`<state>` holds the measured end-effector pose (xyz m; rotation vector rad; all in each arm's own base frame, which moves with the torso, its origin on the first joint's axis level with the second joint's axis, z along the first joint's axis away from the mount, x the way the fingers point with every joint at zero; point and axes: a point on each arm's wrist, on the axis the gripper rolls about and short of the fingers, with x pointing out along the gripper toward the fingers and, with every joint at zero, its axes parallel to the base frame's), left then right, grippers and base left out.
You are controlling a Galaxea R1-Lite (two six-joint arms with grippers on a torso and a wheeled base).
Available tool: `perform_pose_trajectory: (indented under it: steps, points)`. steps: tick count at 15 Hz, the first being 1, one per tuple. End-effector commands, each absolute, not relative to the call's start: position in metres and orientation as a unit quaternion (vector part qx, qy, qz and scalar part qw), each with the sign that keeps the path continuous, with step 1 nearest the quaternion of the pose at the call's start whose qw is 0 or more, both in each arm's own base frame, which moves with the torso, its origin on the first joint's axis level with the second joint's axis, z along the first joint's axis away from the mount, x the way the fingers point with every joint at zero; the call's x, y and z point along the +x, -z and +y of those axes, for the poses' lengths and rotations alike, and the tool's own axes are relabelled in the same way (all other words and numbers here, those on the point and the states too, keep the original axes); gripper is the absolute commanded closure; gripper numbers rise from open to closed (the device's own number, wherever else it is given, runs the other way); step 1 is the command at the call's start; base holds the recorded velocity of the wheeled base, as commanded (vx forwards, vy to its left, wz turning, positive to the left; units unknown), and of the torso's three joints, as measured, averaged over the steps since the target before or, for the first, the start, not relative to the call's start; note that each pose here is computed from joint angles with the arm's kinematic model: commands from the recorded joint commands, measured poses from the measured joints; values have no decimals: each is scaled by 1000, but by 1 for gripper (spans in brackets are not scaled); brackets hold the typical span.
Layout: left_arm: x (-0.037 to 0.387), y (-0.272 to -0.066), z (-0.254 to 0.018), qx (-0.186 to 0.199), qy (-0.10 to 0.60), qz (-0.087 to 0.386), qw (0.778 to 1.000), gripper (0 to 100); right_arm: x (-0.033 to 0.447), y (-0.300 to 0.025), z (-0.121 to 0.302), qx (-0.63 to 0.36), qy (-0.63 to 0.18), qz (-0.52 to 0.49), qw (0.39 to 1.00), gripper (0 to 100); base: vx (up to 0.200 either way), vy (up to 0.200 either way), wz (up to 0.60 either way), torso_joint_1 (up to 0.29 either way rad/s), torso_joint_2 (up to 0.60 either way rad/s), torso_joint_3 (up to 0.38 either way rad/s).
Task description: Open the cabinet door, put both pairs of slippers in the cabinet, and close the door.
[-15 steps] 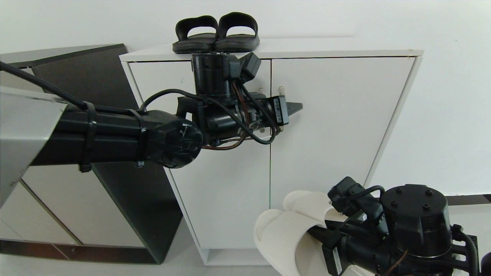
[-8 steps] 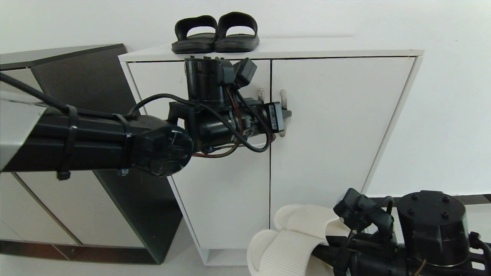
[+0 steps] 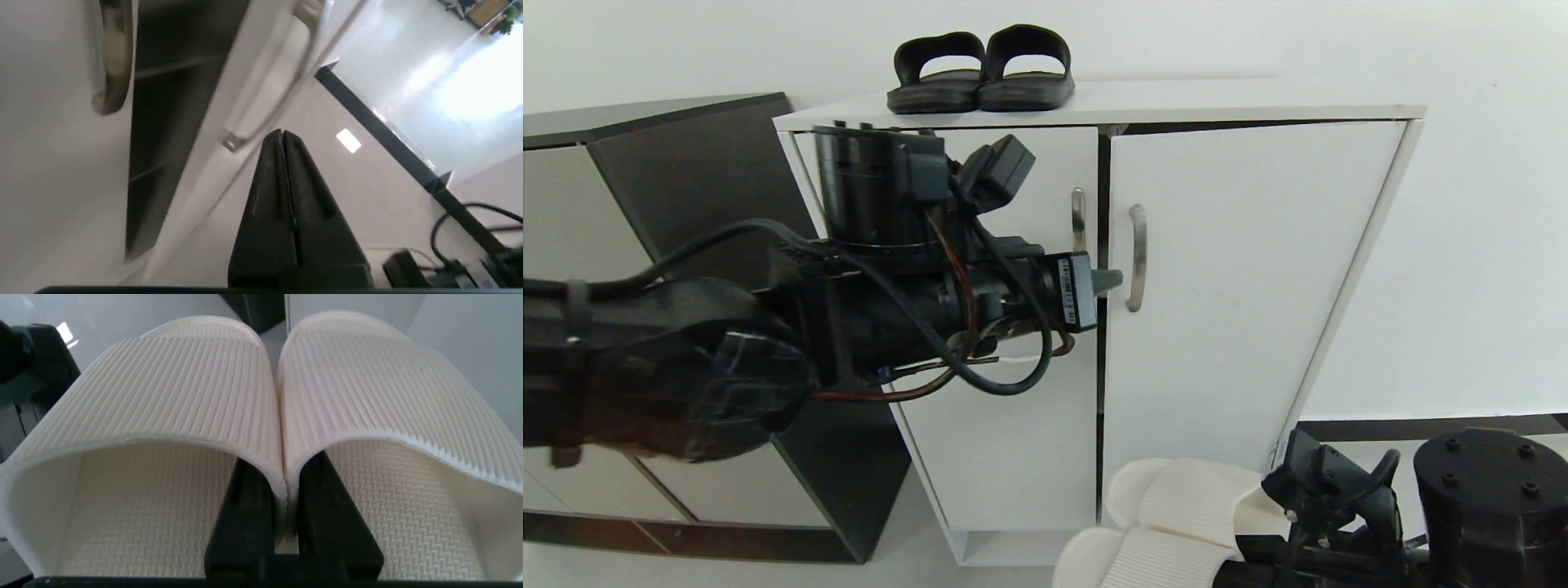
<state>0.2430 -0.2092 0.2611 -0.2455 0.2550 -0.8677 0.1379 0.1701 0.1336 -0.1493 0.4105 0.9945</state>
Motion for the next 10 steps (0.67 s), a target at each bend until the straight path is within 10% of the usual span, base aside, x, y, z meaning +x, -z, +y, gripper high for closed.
perform_pose_trajectory:
  steps: [1,10]
  points:
    - [213,-278,-187,-125,429,98,889,100,136,-133,169,-77,-477,193,854,100,0,0,0,0,0,0]
    - [289,-257,-195,-133,378,89,912,100,134,-132,169,-86,-479,192,853,100,0,0,0,0,0,0]
